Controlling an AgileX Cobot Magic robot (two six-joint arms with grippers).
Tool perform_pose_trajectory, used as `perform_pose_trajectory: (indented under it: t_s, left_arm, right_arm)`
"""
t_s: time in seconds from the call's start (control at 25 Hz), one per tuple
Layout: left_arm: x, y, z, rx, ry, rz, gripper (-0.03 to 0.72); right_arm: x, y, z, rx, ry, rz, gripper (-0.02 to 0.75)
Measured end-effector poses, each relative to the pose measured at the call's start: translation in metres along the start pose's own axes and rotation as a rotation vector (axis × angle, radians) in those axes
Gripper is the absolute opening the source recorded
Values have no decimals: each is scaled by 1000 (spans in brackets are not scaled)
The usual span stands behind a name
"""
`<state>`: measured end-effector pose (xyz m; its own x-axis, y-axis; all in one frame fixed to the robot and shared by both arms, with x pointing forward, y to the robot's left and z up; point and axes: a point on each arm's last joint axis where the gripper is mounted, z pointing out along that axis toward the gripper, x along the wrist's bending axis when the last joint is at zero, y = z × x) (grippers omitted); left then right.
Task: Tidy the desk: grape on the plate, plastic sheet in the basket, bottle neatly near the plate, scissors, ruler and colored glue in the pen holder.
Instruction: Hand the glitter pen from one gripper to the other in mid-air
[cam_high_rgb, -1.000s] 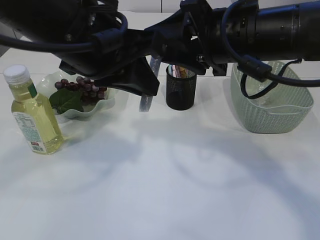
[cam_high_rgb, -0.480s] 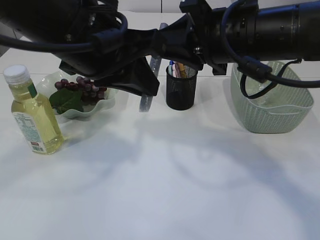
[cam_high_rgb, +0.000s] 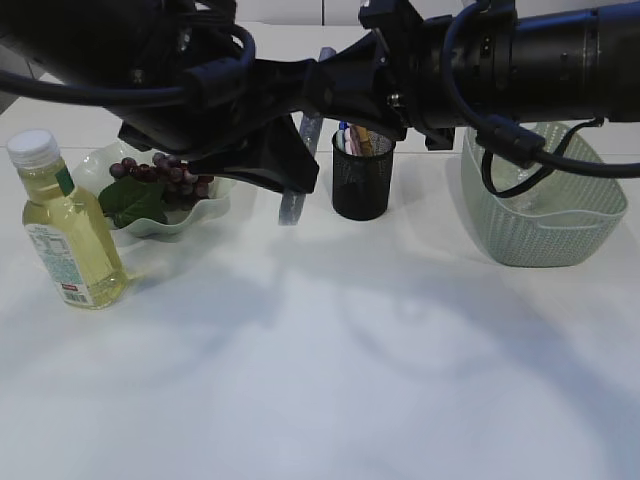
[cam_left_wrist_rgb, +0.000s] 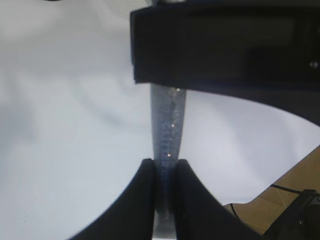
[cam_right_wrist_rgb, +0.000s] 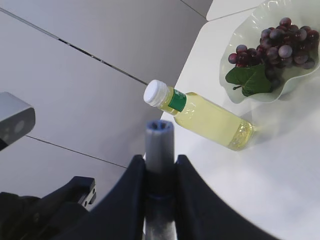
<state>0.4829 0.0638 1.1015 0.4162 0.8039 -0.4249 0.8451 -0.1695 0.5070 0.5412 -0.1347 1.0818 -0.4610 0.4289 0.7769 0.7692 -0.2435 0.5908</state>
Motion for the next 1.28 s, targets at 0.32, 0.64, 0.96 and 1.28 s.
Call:
perform_pose_trajectory:
  t_s: [0.32, 0.64, 0.96, 1.28]
  left_arm:
    - [0, 0, 0, 0, 0, 0, 60]
    - [0, 0, 0, 0, 0, 0, 71]
    - [0, 0, 0, 0, 0, 0, 83]
    - [0, 0, 0, 0, -1, -1, 103]
  right_arm:
    - [0, 0, 0, 0, 0, -2, 136]
    - [0, 0, 0, 0, 0, -2, 136]
    - [0, 0, 0, 0, 0, -4, 136]
    - [0, 0, 0, 1, -1, -6, 135]
